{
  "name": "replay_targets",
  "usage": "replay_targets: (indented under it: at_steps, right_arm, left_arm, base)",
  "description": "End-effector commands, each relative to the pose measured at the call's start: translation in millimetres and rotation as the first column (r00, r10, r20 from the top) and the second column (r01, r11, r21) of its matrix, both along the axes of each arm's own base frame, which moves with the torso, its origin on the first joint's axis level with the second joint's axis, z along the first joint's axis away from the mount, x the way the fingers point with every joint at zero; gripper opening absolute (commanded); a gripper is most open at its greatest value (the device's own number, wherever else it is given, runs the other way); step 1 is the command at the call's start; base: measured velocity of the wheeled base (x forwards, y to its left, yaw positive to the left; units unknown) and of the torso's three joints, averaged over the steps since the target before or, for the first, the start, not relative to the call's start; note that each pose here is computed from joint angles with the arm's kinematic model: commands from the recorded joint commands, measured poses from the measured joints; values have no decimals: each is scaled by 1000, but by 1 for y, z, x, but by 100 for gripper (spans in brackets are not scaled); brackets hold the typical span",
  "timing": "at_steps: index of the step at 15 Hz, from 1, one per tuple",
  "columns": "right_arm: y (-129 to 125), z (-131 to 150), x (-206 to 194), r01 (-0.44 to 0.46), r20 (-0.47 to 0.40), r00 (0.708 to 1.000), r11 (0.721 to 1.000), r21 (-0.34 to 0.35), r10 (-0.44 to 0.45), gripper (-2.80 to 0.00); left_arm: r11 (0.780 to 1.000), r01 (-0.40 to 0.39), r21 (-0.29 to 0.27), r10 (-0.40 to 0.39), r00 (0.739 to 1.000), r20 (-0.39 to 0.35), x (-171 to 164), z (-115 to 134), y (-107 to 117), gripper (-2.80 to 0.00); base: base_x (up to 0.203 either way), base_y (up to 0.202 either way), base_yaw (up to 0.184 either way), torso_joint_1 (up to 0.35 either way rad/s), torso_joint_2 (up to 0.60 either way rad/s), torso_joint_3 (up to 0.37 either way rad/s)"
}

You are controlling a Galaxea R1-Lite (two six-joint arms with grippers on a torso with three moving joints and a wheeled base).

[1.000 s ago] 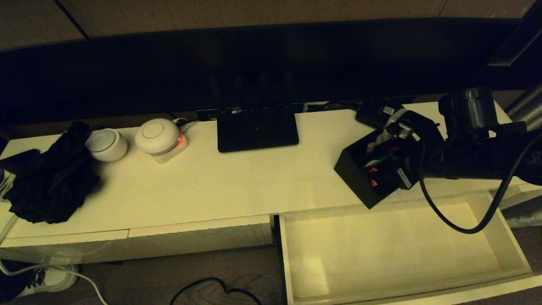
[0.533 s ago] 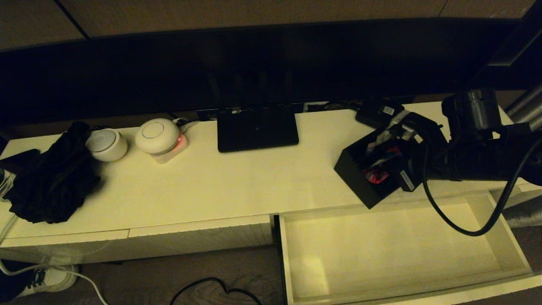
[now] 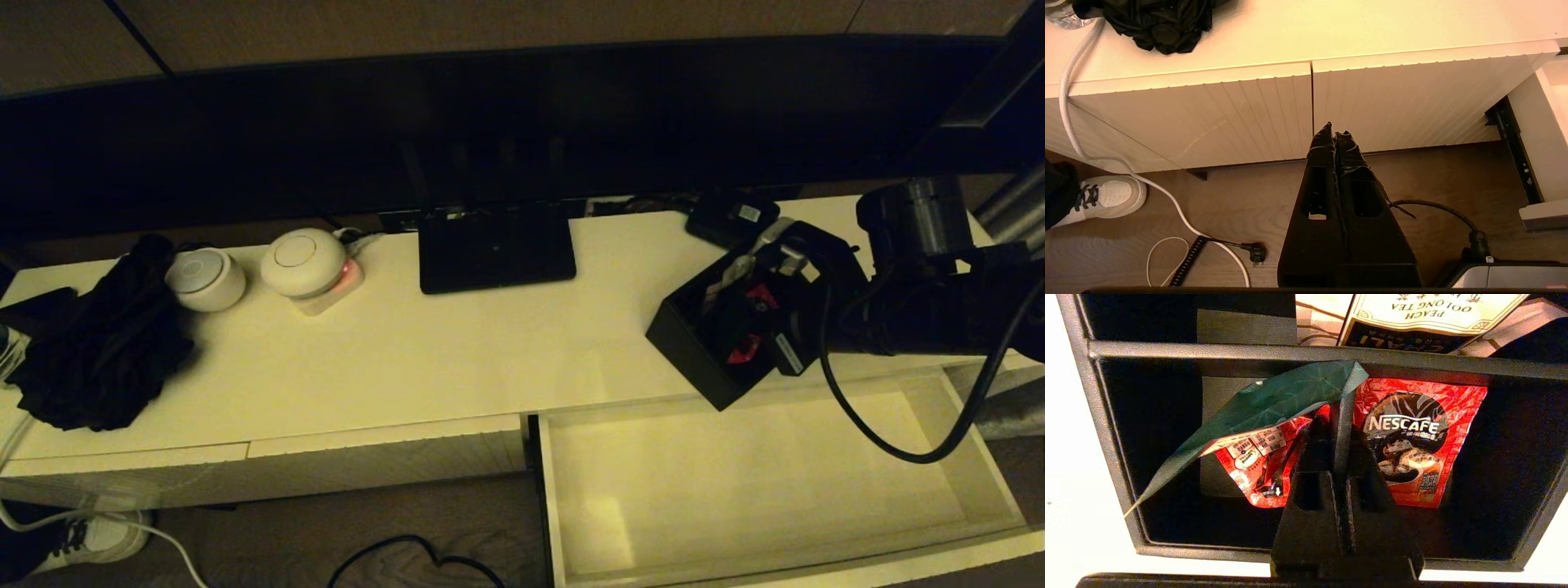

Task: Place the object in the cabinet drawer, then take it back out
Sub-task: Put the storage box in the drawer

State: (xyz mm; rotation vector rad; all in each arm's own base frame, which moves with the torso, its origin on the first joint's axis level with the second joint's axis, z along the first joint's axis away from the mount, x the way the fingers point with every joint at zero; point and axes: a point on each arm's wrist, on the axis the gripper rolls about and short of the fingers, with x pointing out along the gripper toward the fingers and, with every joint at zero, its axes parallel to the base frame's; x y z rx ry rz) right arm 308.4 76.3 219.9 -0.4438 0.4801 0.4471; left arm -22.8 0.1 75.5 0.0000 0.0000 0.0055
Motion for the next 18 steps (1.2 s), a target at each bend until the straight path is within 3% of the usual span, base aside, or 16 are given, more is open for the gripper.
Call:
replay_targets:
  at_steps: [1,8,11,14,18]
  right_arm:
    - [-1,9,-3,3,32,999,1000,0,-3,-280]
    - [-5,29,-18,37,47,998,999,-16,-36,-280]
    - [-8,27,-30,51,-7,999,999,-9,-51,-280]
    - [-10,29,-41,100,-56,994,994,48,-97,-280]
    - [-16,22,-62,121,-101,988,991,53,-115,-280]
  left_arm:
    - [1000,0,0,0,1000,-3,0,-1,0,-280]
    - [1000,0,0,0,1000,-3,0,-1,0,-280]
    - [1000,1,0,-1,1000,-3,0,-1,0,-280]
    - [1000,-1,0,1,1000,-3,0,-1,0,-280]
    - [1000,-1,0,1,1000,-3,0,-1,0,-280]
  base:
    - [0,0,0,0,0,0]
    - [0,0,0,0,0,0]
    - [0,0,0,0,0,0]
    - [0,0,0,0,0,0]
    - [0,0,0,0,0,0]
